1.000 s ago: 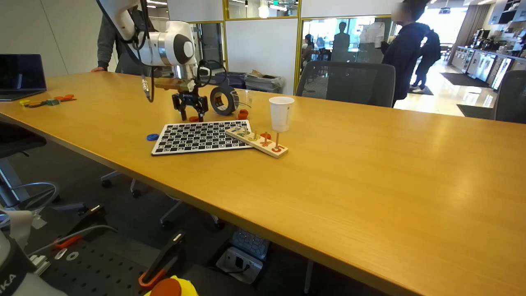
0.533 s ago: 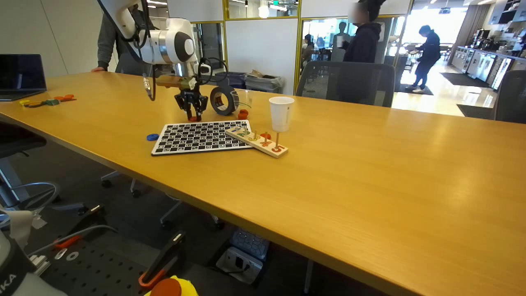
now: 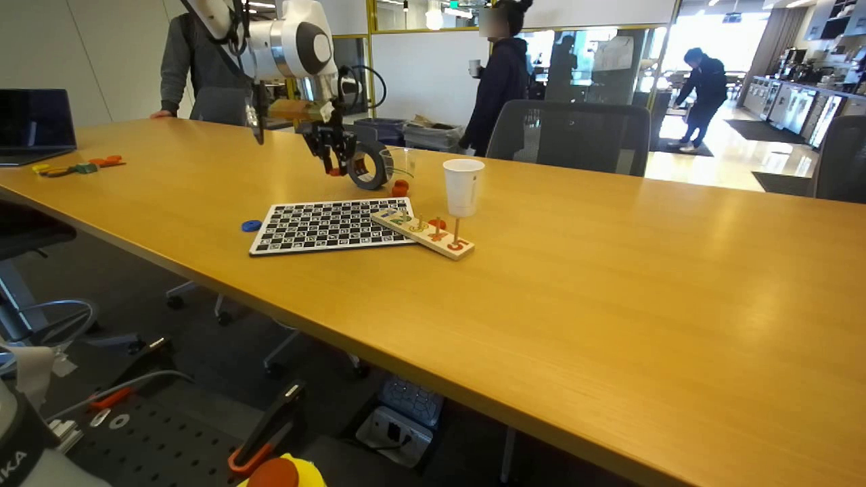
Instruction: Pick up the tokens from the table and put them in the plastic cup.
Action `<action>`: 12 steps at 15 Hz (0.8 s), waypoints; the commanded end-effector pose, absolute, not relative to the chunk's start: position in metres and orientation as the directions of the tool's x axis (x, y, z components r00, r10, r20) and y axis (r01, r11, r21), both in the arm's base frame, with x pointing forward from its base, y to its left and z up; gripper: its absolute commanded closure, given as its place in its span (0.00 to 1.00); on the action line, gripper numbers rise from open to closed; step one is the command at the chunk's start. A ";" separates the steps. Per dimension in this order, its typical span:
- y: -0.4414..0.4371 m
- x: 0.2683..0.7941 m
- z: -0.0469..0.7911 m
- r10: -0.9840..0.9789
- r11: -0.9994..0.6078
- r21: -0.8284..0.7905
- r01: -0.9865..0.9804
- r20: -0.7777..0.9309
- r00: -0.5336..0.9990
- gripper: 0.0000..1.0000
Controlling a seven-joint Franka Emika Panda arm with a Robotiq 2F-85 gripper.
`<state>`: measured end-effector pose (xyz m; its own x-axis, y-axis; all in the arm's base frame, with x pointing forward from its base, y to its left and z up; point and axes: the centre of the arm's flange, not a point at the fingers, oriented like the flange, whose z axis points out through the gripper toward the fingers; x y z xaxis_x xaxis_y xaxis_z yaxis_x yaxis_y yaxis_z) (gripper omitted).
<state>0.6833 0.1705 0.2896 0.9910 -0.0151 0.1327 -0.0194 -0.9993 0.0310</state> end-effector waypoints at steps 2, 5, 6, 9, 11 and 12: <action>0.150 0.695 0.365 -0.090 -0.994 0.046 -0.101 0.193 0.977 0.83; 0.129 0.705 0.385 -0.120 -0.991 0.039 -0.131 0.212 0.970 0.83; 0.120 0.710 0.388 -0.131 -0.989 0.037 -0.142 0.212 0.968 0.83; 0.093 0.720 0.387 -0.171 -0.982 0.039 -0.183 0.205 0.964 0.83; 0.074 0.726 0.383 -0.196 -0.977 0.040 -0.208 0.198 0.960 0.83; 0.065 0.728 0.382 -0.207 -0.975 0.042 -0.218 0.192 0.959 0.83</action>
